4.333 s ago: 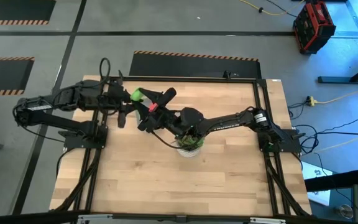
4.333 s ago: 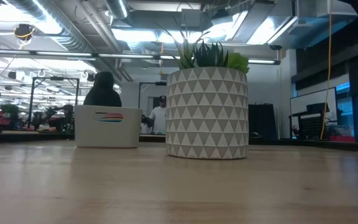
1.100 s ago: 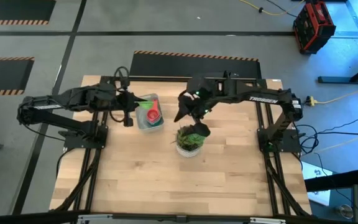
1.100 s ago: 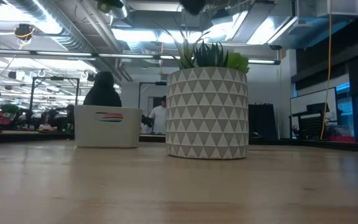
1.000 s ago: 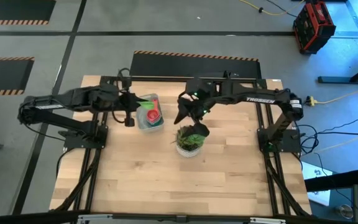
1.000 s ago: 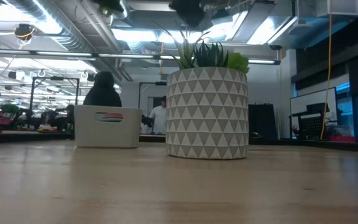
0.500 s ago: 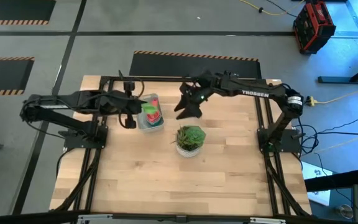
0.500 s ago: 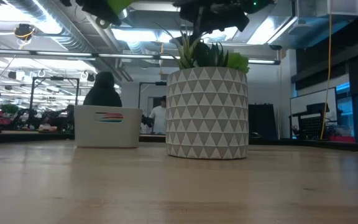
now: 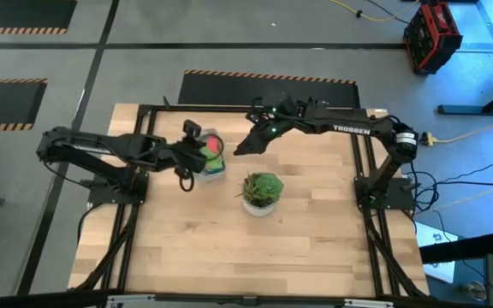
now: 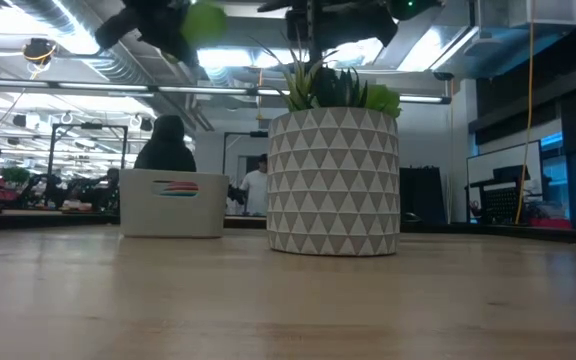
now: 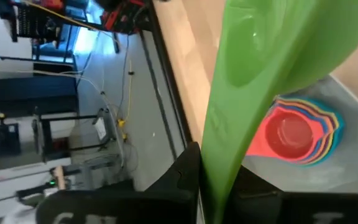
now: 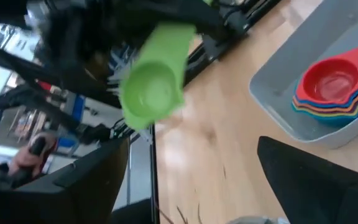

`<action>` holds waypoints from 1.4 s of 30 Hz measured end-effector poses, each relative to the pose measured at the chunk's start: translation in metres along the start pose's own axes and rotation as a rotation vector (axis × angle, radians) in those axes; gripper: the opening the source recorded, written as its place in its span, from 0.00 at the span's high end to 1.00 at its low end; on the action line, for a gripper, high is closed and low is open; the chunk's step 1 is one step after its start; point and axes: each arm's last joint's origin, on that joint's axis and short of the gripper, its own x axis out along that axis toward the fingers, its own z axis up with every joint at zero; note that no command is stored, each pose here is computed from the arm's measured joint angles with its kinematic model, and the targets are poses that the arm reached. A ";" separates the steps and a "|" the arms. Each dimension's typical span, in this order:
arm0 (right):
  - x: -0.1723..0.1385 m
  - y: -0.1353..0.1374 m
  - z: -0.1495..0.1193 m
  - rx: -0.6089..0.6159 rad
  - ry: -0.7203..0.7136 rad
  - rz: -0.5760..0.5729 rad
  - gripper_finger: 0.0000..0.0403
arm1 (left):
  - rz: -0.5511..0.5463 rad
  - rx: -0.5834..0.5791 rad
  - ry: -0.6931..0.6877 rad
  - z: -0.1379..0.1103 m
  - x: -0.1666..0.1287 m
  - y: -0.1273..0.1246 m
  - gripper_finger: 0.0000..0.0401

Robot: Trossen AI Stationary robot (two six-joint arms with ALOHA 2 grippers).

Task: Nest measuring cups in basket
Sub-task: Stack the green measuring cup on top of the red measuring cup in the gray bin

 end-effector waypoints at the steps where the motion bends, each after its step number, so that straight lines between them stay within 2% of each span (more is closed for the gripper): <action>1: 0.001 0.001 0.000 -0.002 -0.010 -0.004 0.10 | 0.000 0.019 0.012 0.002 0.002 -0.002 0.98; 7: 0.009 0.012 -0.003 -0.053 -0.055 -0.010 0.10 | 0.011 0.129 0.067 0.014 0.015 -0.013 0.98; 14: 0.023 0.025 -0.016 -0.225 -0.065 -0.057 0.10 | 0.051 0.157 0.074 0.023 0.018 -0.018 0.99; 20: 0.032 0.033 -0.024 -0.245 -0.134 -0.173 0.10 | 0.103 0.136 0.030 0.032 0.012 -0.020 0.98; 24: 0.032 0.033 -0.025 -0.217 -0.139 -0.184 0.11 | 0.105 0.177 0.007 0.036 0.007 -0.024 0.99; 29: 0.034 0.034 -0.028 -0.211 -0.122 -0.188 0.17 | 0.126 0.163 -0.022 0.041 0.003 -0.025 0.98; 42: 0.057 0.032 -0.041 -0.215 -0.067 -0.168 0.40 | 0.147 0.164 -0.026 0.042 0.002 -0.024 0.98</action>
